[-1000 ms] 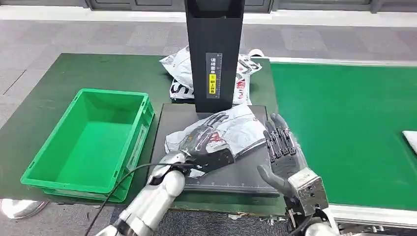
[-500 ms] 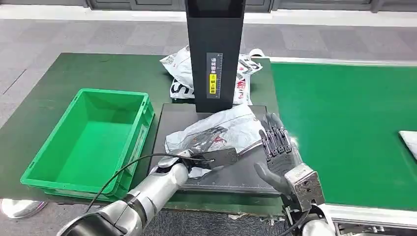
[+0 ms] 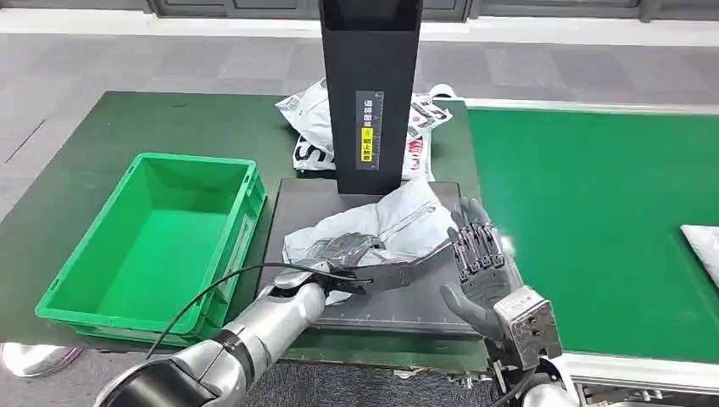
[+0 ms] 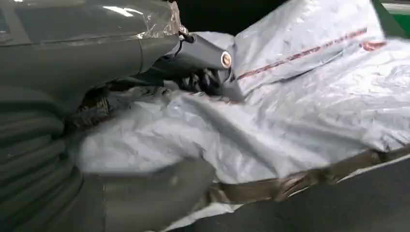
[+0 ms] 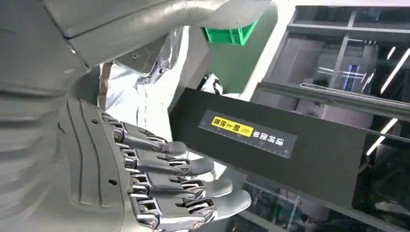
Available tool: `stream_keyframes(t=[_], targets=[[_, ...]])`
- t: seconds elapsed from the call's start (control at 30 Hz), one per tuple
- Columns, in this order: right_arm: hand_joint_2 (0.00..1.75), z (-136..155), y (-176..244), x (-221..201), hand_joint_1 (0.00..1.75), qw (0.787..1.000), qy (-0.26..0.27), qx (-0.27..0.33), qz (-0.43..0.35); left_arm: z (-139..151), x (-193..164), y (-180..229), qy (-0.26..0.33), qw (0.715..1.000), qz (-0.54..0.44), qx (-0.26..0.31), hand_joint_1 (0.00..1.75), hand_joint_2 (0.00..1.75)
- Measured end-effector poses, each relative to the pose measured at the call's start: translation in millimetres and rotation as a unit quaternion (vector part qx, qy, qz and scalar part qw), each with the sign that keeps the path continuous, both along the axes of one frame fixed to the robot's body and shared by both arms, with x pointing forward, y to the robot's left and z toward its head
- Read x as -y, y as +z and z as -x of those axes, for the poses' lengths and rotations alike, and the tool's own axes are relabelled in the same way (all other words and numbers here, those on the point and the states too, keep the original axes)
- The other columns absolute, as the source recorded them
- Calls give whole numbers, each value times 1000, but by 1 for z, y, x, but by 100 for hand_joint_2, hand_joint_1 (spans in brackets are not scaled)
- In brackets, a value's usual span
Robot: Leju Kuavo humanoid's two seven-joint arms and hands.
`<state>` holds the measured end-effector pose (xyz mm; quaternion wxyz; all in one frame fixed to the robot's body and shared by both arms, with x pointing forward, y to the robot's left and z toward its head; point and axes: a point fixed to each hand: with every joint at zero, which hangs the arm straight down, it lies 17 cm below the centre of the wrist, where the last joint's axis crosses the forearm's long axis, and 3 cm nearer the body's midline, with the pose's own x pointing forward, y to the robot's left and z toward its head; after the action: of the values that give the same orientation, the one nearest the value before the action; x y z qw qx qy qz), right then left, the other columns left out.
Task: Moved the parcel from conveyor to table for the left to box.
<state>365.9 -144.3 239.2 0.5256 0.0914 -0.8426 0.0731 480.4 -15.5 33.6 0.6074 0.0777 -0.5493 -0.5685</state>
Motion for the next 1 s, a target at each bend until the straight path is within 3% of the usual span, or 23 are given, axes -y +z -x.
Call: stream_keyframes(t=[0.43, 0.6, 0.8, 1.0], targets=[[175, 4, -1, 3, 0, 1000, -7, -1, -4, 2, 0, -3, -2, 1000, -3, -4, 175, 175], [175, 7, 0, 9, 0, 1000, -19, 1, -9, -7, 2, 12, 9, 999, 28, 24, 175, 175], [175, 13, 2, 42, 0, 997, -74, 2, -12, -51, -17, 97, 72, 979, 127, 141, 175, 175], [175, 29, -2, 79, 0, 991, -134, 3, -14, -71, -89, 222, 174, 915, 183, 316, 175, 175]])
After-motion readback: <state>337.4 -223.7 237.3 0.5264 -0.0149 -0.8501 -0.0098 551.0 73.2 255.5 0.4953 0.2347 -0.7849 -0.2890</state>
